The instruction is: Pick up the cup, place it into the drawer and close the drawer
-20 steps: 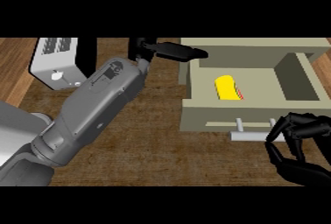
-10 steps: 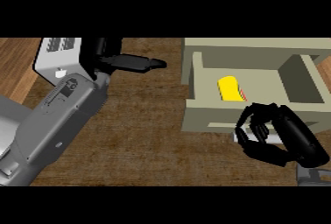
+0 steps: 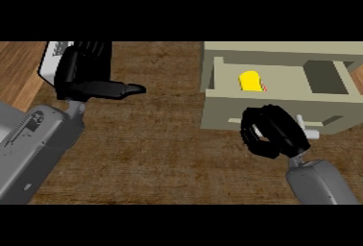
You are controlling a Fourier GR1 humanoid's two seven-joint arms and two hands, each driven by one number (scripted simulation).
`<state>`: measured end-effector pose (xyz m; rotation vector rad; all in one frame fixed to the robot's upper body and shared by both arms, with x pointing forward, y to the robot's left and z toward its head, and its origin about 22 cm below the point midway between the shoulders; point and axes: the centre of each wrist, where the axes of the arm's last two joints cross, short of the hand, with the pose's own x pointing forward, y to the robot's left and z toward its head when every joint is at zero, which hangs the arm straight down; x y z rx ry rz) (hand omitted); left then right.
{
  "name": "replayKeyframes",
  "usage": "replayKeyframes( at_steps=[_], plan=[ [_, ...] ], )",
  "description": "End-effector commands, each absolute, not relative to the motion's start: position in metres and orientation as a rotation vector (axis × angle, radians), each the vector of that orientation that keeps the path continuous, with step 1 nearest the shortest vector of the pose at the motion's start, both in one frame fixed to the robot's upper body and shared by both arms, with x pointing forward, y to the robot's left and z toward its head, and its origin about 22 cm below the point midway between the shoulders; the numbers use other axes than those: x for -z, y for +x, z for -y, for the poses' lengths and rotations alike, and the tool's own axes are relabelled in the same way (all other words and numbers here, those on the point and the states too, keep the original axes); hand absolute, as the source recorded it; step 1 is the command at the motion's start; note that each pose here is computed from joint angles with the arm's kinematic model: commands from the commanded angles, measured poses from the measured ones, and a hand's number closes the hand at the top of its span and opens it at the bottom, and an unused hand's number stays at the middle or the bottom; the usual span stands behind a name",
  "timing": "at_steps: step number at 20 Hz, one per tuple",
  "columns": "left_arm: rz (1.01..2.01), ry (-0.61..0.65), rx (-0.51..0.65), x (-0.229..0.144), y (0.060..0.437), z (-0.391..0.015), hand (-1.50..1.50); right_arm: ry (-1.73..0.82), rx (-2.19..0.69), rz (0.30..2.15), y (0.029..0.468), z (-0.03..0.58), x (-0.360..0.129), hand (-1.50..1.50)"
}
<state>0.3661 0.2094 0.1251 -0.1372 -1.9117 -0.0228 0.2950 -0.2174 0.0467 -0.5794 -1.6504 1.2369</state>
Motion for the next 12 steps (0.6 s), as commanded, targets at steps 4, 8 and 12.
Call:
replayKeyframes(
  at_steps=[4,8,12],
  plan=[
    [1.898,-0.092,0.004,-0.106,0.34,-0.261,-1.5,-0.638,-1.322,1.601,0.351,0.202,-0.021,1.5],
    [1.902,-0.131,0.018,-0.099,0.333,-0.267,-1.5,-0.619,-1.297,1.582,0.378,0.202,0.002,1.5],
    [1.917,-0.156,0.0,-0.09,0.324,-0.291,-1.5,-0.603,-1.26,1.551,0.399,0.216,-0.001,1.5]
  ],
)
